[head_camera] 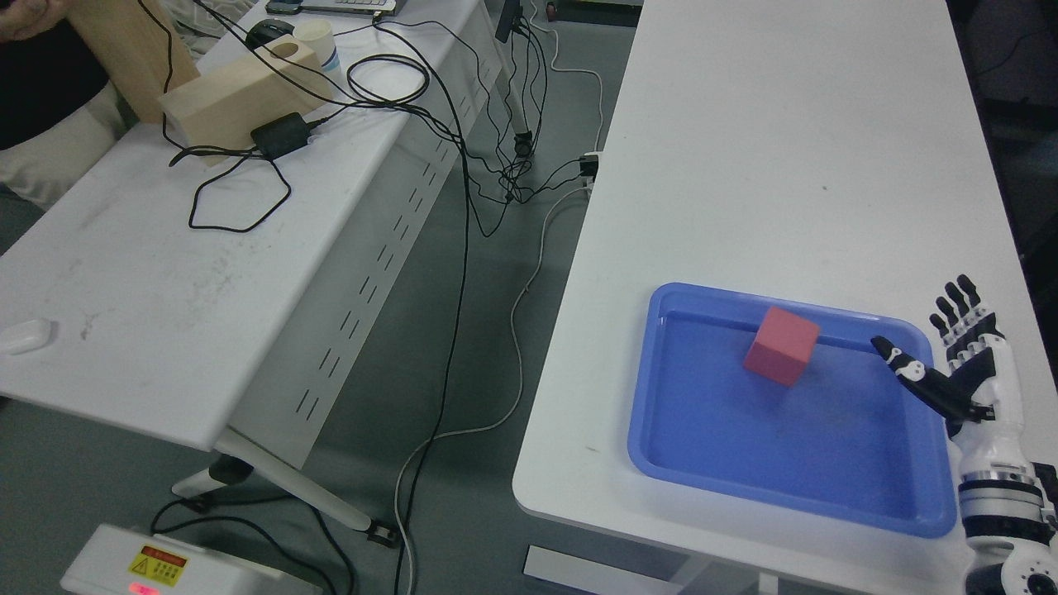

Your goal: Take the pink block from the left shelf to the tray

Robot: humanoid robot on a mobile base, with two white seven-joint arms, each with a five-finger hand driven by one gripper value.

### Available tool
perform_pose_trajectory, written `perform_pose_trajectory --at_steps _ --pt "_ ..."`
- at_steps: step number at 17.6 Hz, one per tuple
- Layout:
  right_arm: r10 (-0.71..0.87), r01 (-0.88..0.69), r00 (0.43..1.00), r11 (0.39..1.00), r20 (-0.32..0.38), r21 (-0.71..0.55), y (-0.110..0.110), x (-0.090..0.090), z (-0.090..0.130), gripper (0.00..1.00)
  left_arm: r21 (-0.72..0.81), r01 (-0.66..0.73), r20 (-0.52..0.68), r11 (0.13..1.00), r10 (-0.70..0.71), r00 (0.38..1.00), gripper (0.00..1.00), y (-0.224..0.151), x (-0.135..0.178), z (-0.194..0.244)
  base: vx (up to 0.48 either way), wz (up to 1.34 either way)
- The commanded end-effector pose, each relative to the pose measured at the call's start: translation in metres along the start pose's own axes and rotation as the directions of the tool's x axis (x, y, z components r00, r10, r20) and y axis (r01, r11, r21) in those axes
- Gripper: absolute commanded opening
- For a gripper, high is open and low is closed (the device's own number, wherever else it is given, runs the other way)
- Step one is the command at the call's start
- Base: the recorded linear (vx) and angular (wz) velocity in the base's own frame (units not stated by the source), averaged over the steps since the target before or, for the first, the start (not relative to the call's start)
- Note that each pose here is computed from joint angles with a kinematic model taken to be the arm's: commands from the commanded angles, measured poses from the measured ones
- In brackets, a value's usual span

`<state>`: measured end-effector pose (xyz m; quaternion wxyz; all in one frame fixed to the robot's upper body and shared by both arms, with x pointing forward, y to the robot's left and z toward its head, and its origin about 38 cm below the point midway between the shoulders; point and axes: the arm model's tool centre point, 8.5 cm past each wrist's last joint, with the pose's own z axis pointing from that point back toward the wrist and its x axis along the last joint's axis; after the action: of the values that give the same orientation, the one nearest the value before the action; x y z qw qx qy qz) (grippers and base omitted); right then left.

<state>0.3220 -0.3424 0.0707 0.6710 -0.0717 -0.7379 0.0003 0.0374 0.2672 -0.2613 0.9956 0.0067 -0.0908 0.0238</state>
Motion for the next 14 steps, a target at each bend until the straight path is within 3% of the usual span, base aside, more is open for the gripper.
perform_pose_trajectory --at_steps 1,14 --pt "0.001 -0.001 1.000 1.000 -0.001 0.000 -0.0001 -0.0001 0.0000 1.00 0.017 0.004 -0.008 1.000 -0.004 1.000 1.00 0.0115 -0.0052 0.0016 -0.044 0.00" --pt "0.002 -0.002 1.000 1.000 0.000 0.003 0.0002 0.0000 -0.0002 1.00 0.017 0.004 -0.008 1.000 -0.004 1.000 1.00 0.0115 -0.0052 0.0016 -0.145 -0.02"
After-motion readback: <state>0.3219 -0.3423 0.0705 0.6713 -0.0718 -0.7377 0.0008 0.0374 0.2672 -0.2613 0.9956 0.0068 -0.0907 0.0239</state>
